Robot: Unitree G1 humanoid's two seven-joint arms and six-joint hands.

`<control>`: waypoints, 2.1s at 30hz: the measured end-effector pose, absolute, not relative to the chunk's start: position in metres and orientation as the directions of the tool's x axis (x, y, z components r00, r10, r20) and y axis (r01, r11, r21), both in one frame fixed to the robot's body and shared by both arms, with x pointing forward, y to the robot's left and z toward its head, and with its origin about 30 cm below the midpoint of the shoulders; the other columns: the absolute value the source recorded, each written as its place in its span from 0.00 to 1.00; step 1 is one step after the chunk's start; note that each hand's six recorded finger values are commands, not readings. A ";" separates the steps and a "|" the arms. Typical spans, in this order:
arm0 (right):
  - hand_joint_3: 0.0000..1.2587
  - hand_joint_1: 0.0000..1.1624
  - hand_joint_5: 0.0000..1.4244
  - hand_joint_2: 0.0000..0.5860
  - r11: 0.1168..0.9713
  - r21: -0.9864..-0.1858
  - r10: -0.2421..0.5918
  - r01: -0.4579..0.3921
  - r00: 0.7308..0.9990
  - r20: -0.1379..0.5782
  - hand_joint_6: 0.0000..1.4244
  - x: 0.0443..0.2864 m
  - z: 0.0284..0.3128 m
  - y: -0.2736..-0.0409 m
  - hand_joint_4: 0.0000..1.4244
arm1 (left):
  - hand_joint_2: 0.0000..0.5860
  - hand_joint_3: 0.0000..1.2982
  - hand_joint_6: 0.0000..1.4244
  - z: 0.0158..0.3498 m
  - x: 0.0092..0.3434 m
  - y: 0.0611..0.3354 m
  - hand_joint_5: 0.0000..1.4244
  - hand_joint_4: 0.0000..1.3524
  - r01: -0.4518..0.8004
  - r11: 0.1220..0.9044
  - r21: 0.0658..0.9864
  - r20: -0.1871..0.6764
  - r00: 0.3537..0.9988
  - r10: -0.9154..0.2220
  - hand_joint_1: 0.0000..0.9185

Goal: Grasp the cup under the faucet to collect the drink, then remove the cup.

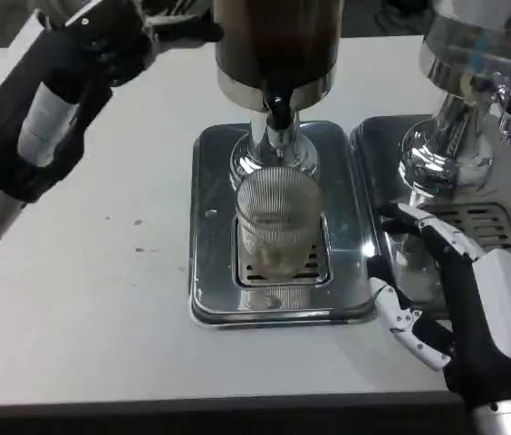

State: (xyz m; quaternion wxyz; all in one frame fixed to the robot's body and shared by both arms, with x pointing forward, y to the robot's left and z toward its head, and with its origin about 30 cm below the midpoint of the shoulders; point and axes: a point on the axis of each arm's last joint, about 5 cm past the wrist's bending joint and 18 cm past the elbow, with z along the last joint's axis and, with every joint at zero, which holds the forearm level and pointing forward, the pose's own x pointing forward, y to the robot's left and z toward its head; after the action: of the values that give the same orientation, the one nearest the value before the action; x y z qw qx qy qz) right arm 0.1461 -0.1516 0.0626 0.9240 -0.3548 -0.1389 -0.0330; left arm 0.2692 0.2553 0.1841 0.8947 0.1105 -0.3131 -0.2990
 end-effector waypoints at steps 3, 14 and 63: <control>0.25 0.40 0.17 0.75 0.747 -0.643 0.032 0.165 0.959 0.283 0.16 0.146 0.063 -0.152 0.25 | 0.10 0.07 0.05 0.184 0.276 0.246 0.09 0.00 0.537 0.761 0.364 0.471 0.599 -0.647 0.00; 0.25 0.40 0.17 0.75 0.750 -0.637 0.014 0.178 0.959 0.284 0.15 0.144 0.061 -0.151 0.25 | 0.09 0.05 0.04 0.178 0.295 0.225 0.07 0.00 0.666 0.684 0.297 0.396 0.566 -0.723 0.00; 0.25 0.39 0.17 0.74 0.784 -0.592 -0.008 0.188 0.956 0.292 0.14 0.144 0.061 -0.148 0.25 | 0.06 0.03 0.06 0.162 0.306 0.215 0.09 0.00 0.609 0.588 0.532 0.189 0.592 -0.784 0.00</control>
State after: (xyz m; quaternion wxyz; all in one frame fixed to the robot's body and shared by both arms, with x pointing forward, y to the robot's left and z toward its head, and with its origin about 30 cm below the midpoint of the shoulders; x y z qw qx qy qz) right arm 0.1435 -0.1479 0.0611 0.9343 -0.3243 -0.1381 -0.0524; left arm 0.3059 0.2148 0.1620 0.8667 0.2112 -0.2071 -0.4016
